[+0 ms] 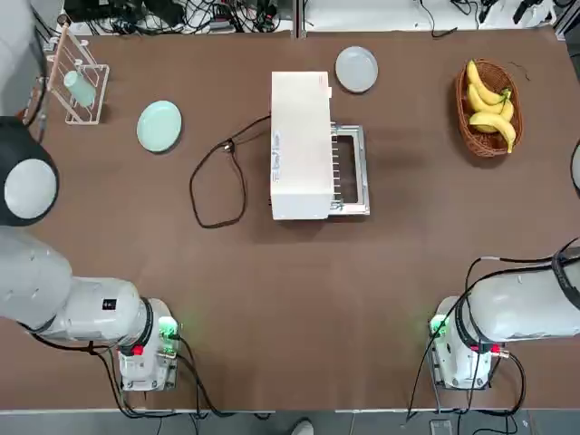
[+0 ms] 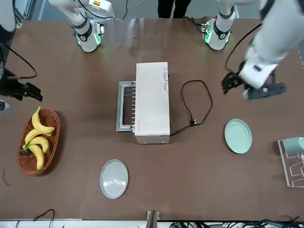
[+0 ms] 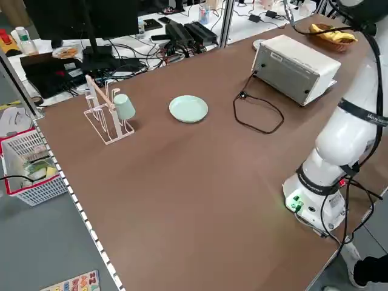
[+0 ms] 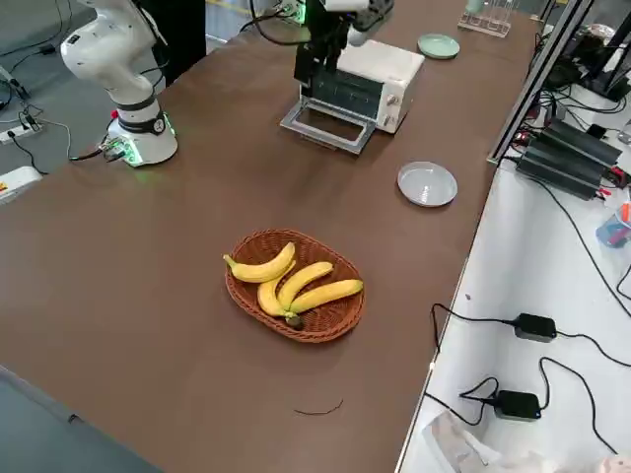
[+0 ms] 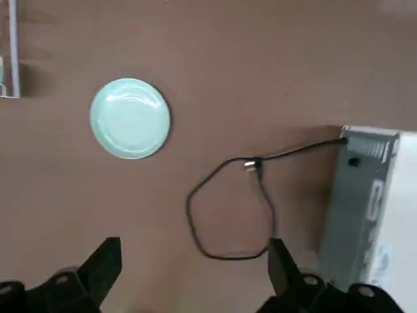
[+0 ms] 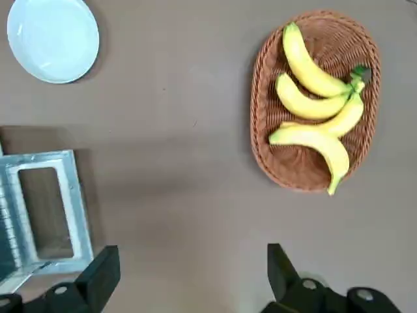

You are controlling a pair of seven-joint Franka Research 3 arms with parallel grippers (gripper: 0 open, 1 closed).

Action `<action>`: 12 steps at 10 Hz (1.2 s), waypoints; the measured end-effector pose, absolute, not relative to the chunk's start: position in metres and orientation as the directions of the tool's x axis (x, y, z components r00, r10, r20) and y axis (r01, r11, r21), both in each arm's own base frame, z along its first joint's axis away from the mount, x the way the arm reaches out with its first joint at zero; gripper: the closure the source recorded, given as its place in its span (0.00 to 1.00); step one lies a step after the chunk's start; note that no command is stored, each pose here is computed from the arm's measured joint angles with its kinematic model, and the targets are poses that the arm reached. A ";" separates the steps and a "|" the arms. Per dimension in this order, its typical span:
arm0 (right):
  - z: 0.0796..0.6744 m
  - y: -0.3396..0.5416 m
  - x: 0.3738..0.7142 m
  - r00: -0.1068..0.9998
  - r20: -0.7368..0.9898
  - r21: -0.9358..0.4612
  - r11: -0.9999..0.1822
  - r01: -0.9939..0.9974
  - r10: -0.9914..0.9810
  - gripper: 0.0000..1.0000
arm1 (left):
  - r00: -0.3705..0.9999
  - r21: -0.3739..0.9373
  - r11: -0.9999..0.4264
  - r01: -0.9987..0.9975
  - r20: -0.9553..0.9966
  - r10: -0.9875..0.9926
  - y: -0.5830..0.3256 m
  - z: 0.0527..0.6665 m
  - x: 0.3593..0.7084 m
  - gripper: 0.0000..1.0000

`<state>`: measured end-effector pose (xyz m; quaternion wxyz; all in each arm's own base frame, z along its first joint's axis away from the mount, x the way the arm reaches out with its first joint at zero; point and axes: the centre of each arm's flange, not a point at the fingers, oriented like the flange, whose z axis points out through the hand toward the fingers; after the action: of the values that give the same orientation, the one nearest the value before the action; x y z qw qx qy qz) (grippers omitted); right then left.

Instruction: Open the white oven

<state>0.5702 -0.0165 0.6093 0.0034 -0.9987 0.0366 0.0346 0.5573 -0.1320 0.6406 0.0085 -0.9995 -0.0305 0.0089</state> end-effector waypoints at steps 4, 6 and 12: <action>0.637 -0.013 0.563 0.995 -0.055 -0.005 -0.996 -0.088 -0.088 0.00 | 0.995 -0.015 -0.997 -0.080 -0.056 -0.079 -0.077 0.654 0.549 0.00; 0.636 -0.012 0.562 0.994 -0.062 -0.005 -0.996 -0.090 -0.090 0.00 | 0.995 -0.015 -0.996 -0.088 -0.048 -0.087 -0.077 0.665 0.546 0.00; 0.634 -0.011 0.561 0.994 -0.070 -0.004 -0.996 -0.089 -0.089 0.00 | 0.995 -0.015 -0.996 -0.085 -0.048 -0.085 -0.075 0.674 0.544 0.00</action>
<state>0.5612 -0.0112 0.6343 0.0037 -0.9984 0.0445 0.0350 0.5437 -0.0749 0.6735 0.0085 -0.9988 0.0425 0.0237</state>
